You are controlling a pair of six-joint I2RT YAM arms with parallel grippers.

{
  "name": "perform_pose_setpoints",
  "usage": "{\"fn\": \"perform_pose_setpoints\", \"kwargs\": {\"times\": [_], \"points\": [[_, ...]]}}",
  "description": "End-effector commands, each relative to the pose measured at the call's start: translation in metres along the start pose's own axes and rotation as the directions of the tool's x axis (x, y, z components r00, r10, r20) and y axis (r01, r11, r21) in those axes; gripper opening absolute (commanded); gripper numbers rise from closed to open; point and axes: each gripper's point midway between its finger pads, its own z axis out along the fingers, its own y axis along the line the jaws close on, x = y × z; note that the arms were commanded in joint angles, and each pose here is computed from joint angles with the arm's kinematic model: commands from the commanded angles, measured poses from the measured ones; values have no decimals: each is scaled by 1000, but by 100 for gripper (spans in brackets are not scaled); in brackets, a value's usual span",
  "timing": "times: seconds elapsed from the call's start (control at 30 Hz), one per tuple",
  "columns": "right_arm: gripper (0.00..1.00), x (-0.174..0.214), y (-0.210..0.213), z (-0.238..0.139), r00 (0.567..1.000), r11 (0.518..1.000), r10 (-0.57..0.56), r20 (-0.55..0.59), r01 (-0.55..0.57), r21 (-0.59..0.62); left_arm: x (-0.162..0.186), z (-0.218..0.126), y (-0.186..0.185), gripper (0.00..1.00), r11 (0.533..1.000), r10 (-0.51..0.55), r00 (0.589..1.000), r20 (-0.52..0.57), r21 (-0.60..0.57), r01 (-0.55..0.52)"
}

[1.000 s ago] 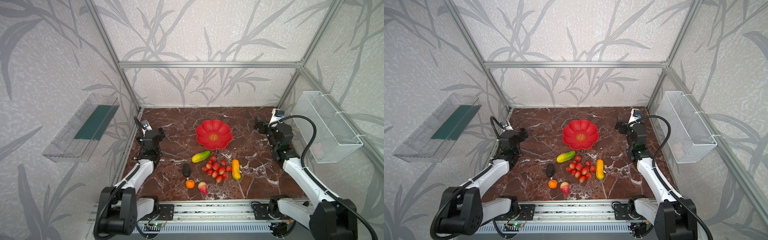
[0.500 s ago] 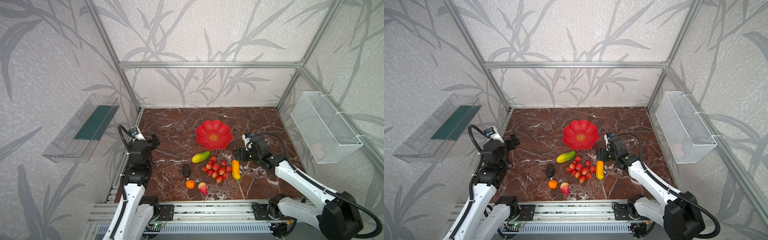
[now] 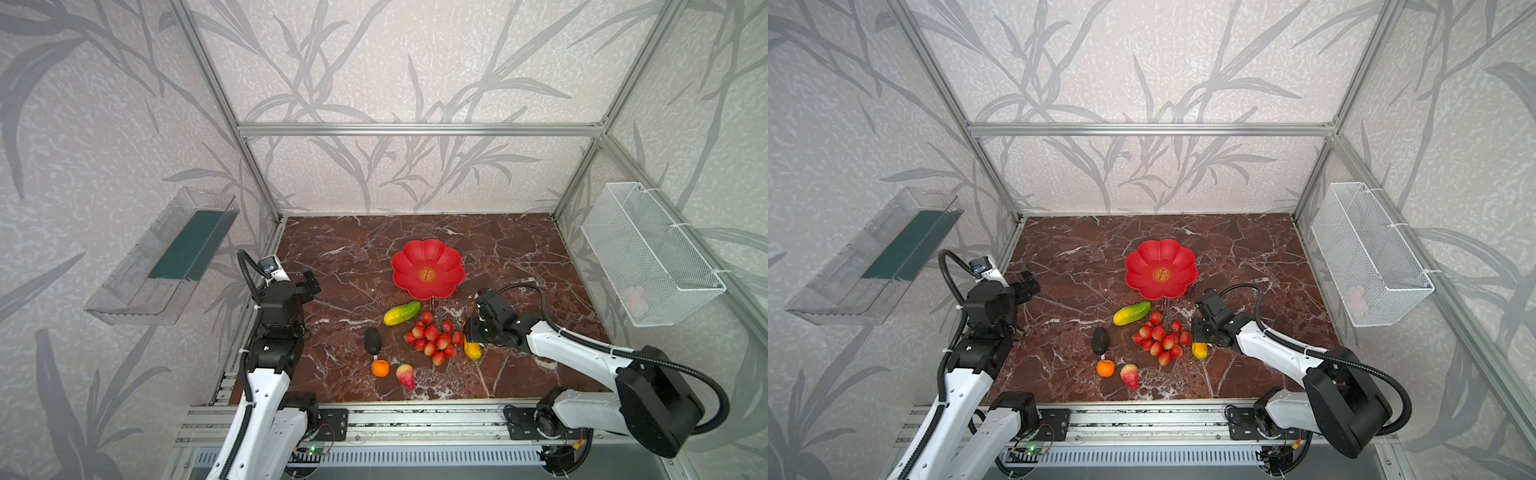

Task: Place and organize the fake fruits in the fruit bowl
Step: 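Grasp the yellow corn-shaped fruit with the right gripper, then place the yellow fruit in the red bowl and open the right gripper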

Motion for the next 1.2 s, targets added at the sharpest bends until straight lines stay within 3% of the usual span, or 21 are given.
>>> {"fn": "perform_pose_setpoints", "kwargs": {"times": [0.0, 0.2, 0.37, 0.5, 0.77, 0.83, 1.17], "points": [[54, -5, 4, 5, 1000, 1000, 13, 13, -13, 3, -9, -4, 5, 99, 1000, -24, 999, 26, -19, 24], [34, -25, 1, -15, 995, 997, -58, 79, 53, 59, -8, -3, 5, 99, 1000, -19, 1000, 19, -19, 20], [32, -76, 18, -62, 957, 989, -148, 248, 135, 67, -8, -3, 4, 99, 1000, -22, 1000, 16, -13, 23], [32, -117, 51, -75, 930, 974, -223, 293, 221, 40, -9, -3, 3, 99, 1000, -19, 1000, 13, -6, 19], [32, -192, 114, -34, 890, 932, -355, 286, 361, 35, -6, -3, 1, 99, 1000, -17, 1000, 1, 5, 17], [32, -202, 121, -7, 890, 923, -382, 247, 382, 50, -6, -3, 1, 99, 1000, -17, 1000, -1, 6, 17], [34, -213, 131, 78, 903, 910, -416, 108, 413, 49, -7, -3, 1, 99, 1000, -22, 1000, 2, 8, 22]]}}
